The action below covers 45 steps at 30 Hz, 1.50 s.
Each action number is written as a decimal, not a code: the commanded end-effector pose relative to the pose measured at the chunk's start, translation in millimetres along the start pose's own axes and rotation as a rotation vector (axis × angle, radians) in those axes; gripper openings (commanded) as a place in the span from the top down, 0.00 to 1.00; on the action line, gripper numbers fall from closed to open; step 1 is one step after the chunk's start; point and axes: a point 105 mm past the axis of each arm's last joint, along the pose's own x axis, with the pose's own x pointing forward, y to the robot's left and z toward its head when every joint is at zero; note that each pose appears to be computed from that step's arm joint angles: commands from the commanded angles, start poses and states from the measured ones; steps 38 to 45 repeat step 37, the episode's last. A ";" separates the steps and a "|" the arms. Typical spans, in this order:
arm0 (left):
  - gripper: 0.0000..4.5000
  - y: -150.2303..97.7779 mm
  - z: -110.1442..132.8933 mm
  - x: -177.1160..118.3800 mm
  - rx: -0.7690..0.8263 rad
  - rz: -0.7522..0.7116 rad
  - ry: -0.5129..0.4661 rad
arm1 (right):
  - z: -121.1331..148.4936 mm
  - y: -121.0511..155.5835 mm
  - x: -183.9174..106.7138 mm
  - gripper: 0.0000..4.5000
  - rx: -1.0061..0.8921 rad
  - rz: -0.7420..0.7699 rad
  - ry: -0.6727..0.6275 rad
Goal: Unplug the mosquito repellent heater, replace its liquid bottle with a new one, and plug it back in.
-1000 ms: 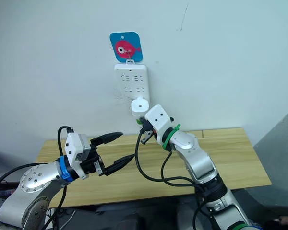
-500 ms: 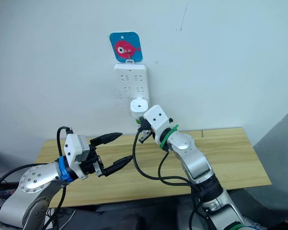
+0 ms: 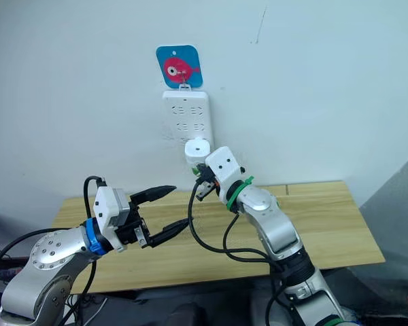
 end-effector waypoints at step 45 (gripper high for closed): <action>0.00 84.6 -42.5 -88.7 0.120 0.095 0.451 | 15.7 -85.1 -214.3 0.00 -0.453 0.147 0.454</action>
